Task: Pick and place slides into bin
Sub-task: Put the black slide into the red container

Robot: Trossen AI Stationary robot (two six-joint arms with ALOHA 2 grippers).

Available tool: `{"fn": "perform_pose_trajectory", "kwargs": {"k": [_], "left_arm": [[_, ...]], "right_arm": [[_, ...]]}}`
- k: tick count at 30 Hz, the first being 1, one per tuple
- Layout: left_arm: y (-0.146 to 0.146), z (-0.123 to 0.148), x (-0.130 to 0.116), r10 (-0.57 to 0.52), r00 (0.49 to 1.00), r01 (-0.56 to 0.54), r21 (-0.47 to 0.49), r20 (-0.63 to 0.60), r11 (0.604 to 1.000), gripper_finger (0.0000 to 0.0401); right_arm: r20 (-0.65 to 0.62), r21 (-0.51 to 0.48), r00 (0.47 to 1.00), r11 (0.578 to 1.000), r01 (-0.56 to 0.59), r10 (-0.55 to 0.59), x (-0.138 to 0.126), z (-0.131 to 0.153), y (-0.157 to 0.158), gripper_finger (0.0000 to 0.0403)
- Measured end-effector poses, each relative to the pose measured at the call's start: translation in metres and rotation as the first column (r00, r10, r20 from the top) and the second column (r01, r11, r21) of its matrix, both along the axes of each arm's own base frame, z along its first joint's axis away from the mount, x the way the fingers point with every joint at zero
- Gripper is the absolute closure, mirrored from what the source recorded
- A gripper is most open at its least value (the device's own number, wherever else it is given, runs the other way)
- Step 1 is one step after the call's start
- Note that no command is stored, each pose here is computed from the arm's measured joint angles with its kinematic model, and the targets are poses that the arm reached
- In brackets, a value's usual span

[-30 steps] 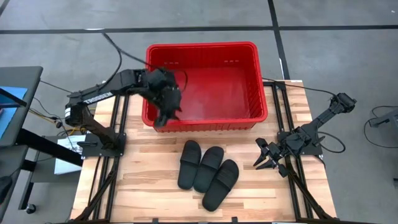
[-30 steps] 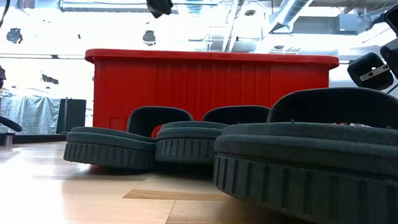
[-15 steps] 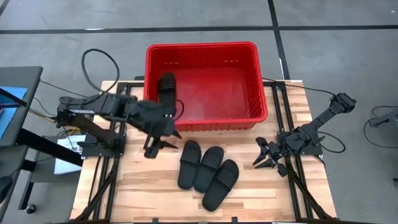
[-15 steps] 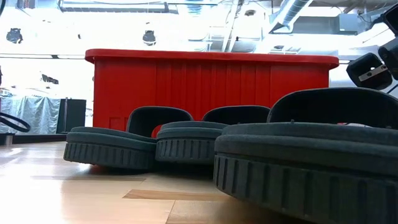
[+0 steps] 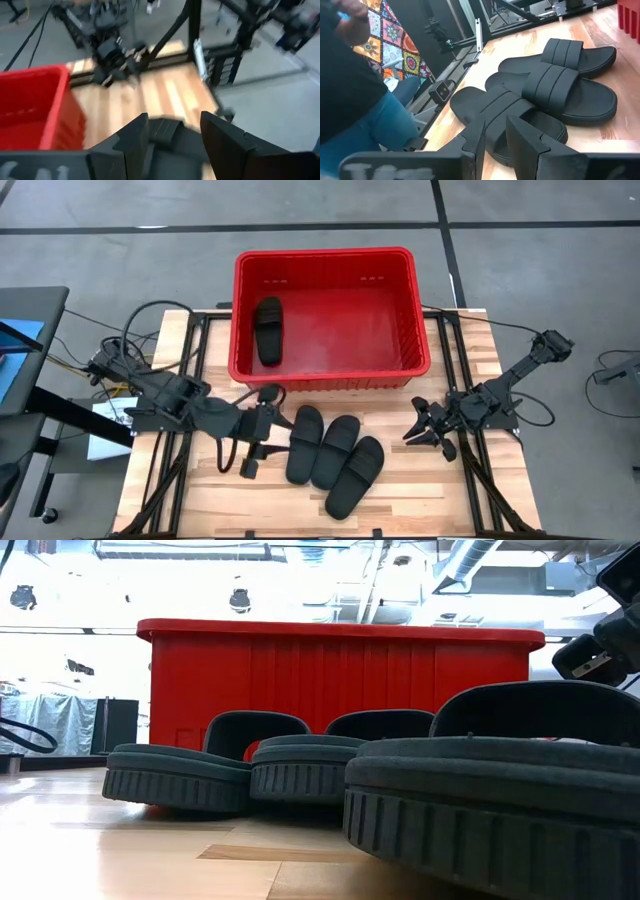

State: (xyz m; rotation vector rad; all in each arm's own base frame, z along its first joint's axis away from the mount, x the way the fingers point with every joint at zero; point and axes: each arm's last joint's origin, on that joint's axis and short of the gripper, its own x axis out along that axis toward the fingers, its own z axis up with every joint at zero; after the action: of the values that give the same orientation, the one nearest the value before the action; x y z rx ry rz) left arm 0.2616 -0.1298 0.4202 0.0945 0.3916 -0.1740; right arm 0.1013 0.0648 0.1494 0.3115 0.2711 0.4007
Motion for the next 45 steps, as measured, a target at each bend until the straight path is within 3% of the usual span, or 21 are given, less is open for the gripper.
{"fn": "perform_pose_trajectory", "kwargs": {"k": [9,15,17,22,28,33,40,45], "left_arm": [[-0.02,-0.033,-0.002,-0.012,0.983,0.048,-0.193,0.182,0.98,0.0229],[-0.03,-0.055,-0.004,0.066,0.972,0.0,-0.284,0.224,0.959,0.0229],[-0.032,-0.061,-0.006,0.107,0.972,-0.039,-0.304,0.209,0.952,0.0229],[-0.039,-0.073,-0.013,0.168,0.968,-0.113,-0.274,0.187,0.955,0.0229],[-0.044,-0.075,-0.018,0.192,0.964,-0.148,-0.233,0.182,0.961,0.0229],[-0.048,-0.075,-0.023,0.129,0.973,-0.106,-0.126,0.192,0.986,0.0229],[-0.033,-0.064,-0.043,0.125,0.98,-0.11,-0.099,0.156,0.989,0.0229],[-0.017,-0.056,-0.061,0.106,0.981,-0.099,-0.047,0.162,0.994,0.0229]], "right_arm": [[-0.008,0.023,1.0,1.0,0.001,-0.001,0.0,0.0,0.0,0.0336],[-0.005,0.027,1.0,1.0,0.001,-0.001,0.0,0.001,0.0,0.0336],[0.001,0.078,1.0,0.997,0.007,-0.007,0.0,0.003,0.0,0.0336],[-0.002,0.347,0.998,0.935,0.066,-0.069,0.002,0.015,0.0,0.0336],[0.045,0.461,0.986,0.879,0.124,-0.163,0.003,0.025,-0.002,0.0336],[0.024,0.471,0.985,0.871,0.14,-0.171,0.003,0.024,-0.003,0.0336],[-0.052,0.574,0.986,0.803,0.161,-0.16,0.006,0.023,-0.001,0.0336],[-0.008,0.5,0.983,0.85,0.164,-0.185,0.012,0.036,0.003,0.0336]]}}
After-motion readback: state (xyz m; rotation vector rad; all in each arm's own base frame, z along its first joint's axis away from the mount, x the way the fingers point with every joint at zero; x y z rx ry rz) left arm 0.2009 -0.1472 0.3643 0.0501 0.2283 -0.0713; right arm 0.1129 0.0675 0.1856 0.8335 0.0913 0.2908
